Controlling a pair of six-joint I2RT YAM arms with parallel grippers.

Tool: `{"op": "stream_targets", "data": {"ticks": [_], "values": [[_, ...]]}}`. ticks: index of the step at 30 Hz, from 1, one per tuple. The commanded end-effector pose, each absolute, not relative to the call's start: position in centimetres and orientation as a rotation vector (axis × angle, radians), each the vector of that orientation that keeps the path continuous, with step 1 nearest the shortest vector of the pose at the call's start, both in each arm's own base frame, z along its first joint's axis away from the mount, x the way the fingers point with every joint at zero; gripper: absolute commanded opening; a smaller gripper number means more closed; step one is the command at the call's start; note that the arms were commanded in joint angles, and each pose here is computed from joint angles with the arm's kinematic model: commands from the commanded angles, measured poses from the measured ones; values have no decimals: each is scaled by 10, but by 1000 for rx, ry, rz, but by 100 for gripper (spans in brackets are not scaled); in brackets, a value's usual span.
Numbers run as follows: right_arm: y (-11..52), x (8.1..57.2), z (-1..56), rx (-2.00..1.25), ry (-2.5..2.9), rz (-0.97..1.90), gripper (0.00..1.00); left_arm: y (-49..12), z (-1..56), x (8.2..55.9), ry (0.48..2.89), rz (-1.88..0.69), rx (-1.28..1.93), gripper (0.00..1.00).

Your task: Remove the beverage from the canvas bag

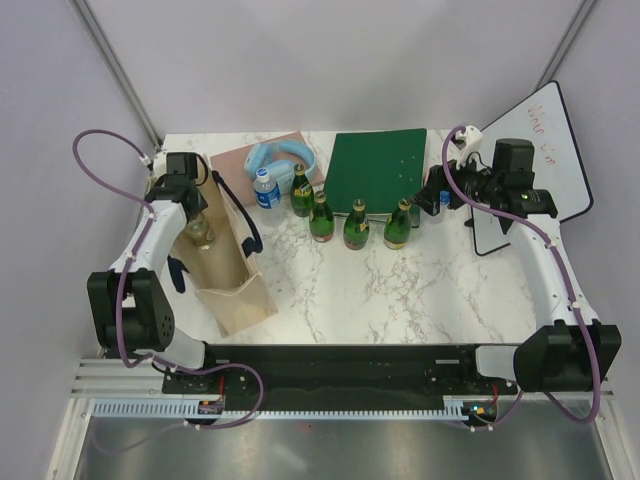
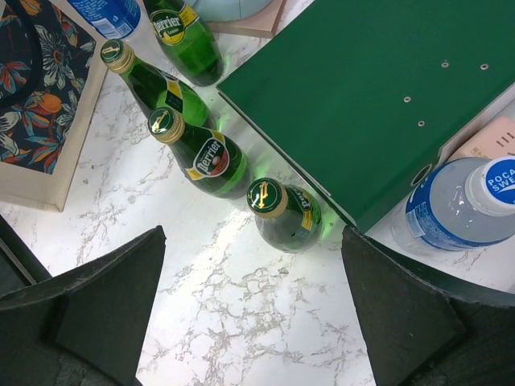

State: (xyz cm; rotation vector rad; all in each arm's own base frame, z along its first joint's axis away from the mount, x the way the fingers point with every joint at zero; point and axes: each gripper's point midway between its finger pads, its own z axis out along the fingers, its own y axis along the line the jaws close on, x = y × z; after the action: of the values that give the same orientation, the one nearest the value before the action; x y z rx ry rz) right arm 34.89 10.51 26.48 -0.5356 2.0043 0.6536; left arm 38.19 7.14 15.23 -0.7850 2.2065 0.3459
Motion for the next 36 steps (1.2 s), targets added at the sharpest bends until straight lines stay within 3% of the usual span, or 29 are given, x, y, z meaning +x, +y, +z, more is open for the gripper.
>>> {"op": "stream_targets", "data": {"ticks": [1,6,23,36], "values": [[103,350,282,-562,1958,614,98,78,170,386,2152,350,-752,39],[104,347,283,-573,1956,610,98,71,209,385,2098,292,-638,2],[137,332,296,-694,1906,753,98,3,340,322,1837,-75,-157,2],[183,319,307,-811,1852,865,98,-28,415,273,1676,-179,57,2]]}}
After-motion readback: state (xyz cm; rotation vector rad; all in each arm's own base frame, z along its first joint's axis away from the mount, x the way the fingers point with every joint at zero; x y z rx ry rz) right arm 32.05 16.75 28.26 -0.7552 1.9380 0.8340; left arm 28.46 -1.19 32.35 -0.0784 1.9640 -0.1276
